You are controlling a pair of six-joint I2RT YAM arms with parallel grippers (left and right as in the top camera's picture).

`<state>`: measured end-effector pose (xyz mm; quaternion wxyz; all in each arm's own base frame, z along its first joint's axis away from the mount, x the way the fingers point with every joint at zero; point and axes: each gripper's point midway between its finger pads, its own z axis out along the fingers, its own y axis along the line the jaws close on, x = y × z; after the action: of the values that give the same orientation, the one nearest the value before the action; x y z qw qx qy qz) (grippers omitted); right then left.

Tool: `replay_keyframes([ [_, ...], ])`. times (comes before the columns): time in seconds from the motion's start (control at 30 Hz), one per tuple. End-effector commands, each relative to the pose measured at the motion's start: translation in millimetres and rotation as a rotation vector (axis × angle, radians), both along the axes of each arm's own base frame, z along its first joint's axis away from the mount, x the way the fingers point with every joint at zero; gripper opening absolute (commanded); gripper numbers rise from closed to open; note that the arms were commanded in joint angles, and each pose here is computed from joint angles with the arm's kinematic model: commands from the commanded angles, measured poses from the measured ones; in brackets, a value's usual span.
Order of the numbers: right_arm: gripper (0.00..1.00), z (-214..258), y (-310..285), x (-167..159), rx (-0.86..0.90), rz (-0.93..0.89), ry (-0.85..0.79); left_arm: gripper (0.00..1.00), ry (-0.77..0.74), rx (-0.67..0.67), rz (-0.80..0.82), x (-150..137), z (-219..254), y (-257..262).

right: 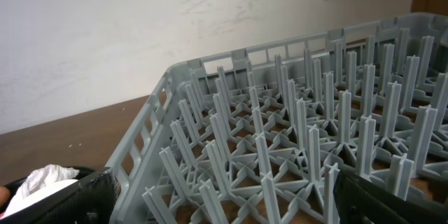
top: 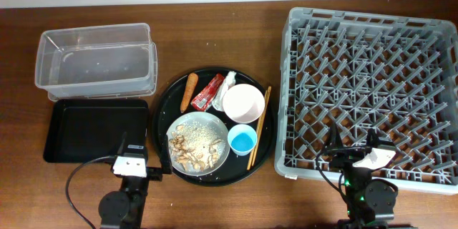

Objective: Sort waste into correct bins and load items into the dishwasher rack
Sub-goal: 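Reach the left gripper to the small blue cup and grasp it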

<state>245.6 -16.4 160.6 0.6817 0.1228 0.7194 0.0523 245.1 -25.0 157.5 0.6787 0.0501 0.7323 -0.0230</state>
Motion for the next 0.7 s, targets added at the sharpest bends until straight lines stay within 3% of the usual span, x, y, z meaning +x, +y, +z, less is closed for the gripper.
replay_keyframes([
  [0.0, 0.98, -3.2, -2.4, -0.3, -0.004, -0.011, 0.007, 0.99, 0.006, 0.014, 0.002, -0.2, -2.4, 0.2],
  [0.6, 0.98, -3.0, -2.4, -0.3, -0.004, -0.011, 0.006, 0.99, 0.006, 0.011, -0.014, -0.4, -2.2, -2.5],
  [0.67, 0.98, -1.3, 3.2, 0.4, -0.002, 0.022, -0.002, 0.99, -0.048, 0.001, -0.115, -2.5, 11.0, -19.7],
])
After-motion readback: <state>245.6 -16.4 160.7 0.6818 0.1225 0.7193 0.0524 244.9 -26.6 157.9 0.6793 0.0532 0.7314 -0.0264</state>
